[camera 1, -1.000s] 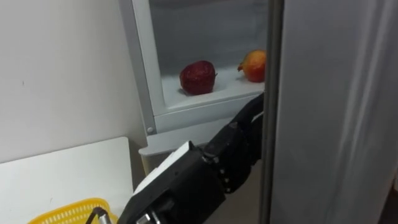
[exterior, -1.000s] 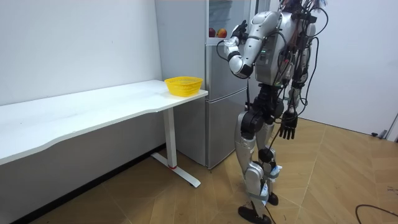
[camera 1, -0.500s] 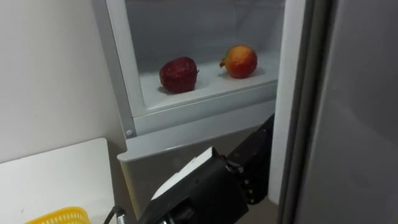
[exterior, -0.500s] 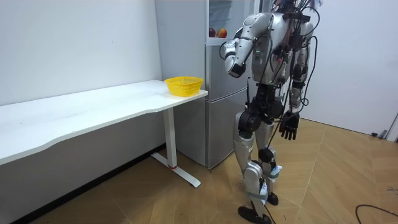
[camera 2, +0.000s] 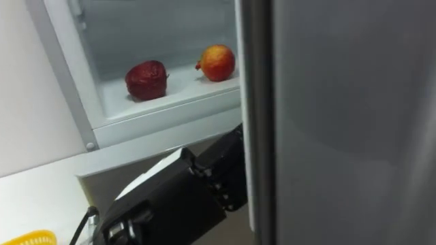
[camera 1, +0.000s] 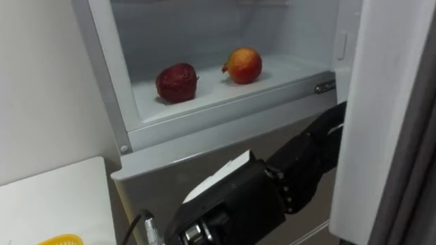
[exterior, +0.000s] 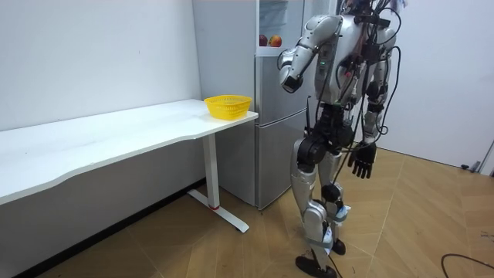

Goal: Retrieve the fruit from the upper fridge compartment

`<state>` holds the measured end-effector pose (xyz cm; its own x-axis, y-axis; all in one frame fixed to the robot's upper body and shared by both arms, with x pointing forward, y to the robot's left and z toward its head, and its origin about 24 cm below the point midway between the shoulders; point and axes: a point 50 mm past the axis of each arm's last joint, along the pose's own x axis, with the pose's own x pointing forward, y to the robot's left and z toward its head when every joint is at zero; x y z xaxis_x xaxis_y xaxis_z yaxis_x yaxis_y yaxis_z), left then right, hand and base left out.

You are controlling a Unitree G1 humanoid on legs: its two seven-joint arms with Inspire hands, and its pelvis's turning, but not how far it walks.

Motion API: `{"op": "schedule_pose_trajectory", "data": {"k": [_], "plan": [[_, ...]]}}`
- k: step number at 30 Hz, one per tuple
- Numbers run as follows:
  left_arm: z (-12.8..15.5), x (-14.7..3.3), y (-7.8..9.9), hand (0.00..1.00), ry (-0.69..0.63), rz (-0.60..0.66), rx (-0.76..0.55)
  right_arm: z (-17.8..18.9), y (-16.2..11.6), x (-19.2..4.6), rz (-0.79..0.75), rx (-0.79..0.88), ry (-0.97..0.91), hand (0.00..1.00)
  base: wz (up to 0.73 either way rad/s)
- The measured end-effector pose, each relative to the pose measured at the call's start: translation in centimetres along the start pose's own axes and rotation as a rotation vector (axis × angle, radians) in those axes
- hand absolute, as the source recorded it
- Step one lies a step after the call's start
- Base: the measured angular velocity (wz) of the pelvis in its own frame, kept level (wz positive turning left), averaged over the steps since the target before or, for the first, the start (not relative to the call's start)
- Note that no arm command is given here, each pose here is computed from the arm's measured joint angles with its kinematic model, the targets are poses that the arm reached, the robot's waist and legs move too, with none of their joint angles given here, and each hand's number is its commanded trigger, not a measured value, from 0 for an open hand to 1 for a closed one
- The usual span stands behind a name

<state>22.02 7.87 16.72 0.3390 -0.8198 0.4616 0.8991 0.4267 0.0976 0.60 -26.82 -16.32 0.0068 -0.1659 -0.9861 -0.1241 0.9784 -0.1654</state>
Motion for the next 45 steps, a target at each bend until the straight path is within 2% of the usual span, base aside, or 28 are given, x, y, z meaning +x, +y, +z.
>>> {"op": "schedule_pose_trajectory", "data": {"k": [16, 24, 45], "plan": [[-0.1, 0.1, 0.1, 0.0, 0.013, -0.003, -0.004, -0.4, -0.4, -0.1, -0.012, 0.02, 0.008, 0.0, -0.09], [-0.4, 1.9, 0.7, 0.0, 0.022, -0.036, -0.009, -0.4, -0.4, -0.1, -0.021, 0.022, 0.012, 0.0, -0.03], [-0.1, 3.1, 0.5, 0.0, 0.024, -0.077, -0.006, -0.1, -0.5, -0.1, -0.018, 0.026, 0.016, 0.0, -0.05]]}}
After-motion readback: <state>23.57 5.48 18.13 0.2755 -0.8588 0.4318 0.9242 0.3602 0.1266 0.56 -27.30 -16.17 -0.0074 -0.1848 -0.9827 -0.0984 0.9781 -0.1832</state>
